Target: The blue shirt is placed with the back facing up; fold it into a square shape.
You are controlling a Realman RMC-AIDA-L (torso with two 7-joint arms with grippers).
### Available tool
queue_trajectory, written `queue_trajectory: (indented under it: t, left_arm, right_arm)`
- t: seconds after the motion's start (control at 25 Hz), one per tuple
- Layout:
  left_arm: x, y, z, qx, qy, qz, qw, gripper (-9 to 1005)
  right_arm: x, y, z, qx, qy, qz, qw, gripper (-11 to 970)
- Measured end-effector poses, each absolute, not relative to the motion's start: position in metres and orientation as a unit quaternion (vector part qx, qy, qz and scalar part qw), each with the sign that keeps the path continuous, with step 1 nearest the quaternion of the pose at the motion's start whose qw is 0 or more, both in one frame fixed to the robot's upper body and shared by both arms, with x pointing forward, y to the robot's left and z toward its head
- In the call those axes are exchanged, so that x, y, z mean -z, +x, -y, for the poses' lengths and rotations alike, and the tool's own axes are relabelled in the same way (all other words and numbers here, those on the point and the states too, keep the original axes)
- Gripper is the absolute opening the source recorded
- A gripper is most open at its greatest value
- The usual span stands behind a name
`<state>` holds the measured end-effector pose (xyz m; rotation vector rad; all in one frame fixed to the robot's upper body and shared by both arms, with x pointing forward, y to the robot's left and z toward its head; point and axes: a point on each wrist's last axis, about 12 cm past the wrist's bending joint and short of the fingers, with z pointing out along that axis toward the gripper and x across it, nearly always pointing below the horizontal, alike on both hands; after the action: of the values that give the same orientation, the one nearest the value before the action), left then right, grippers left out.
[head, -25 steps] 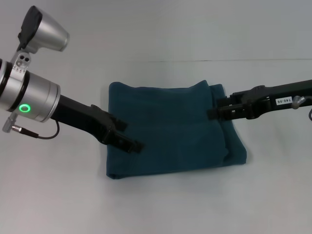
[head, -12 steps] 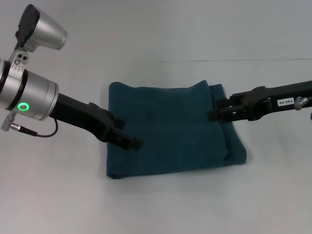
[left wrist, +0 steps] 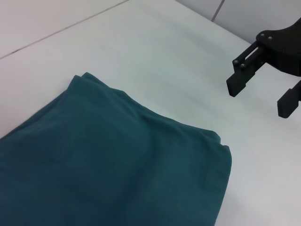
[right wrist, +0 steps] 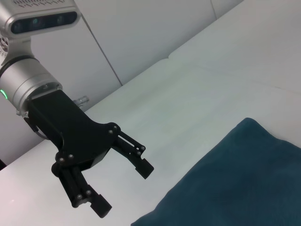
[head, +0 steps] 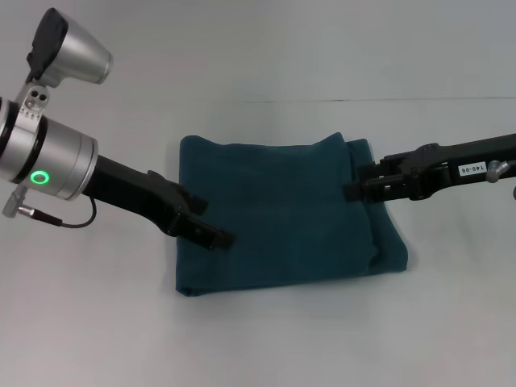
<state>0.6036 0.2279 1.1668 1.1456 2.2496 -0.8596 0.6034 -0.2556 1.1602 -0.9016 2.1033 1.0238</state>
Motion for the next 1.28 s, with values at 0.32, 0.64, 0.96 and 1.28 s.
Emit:
queue_trajectory:
  t: [0.32,0.64,0.96,1.28]
  left_arm:
    - [-1.1664,0.6023,-0.2276,0.316,0.419,-0.819,0.231,932]
    - [-1.1649,0.6008,-0.2279,0.318,0.419,-0.819,0.229,932]
    - [-1.1643,0.5956,-0.227,0.329,0.429,-0.813,0.215,932]
    - [-1.1632,0.5939,-0.228,0.332,0.428,-0.813,0.212,932]
  right_arm:
    - [-1.1604,0.6038,0.2563,-0.387,-0.339,-0.798,0.314,676]
    - [-1.1603,0.6036,0.2565,-0.389,-0.338,-0.797,0.314,676]
    - [-1.1602,0.6034,0.2582,-0.388,-0.337,-0.798,0.314,676]
    - [-1.1585,0.6022,0.2604,-0.387,-0.335,-0.8,0.312,676]
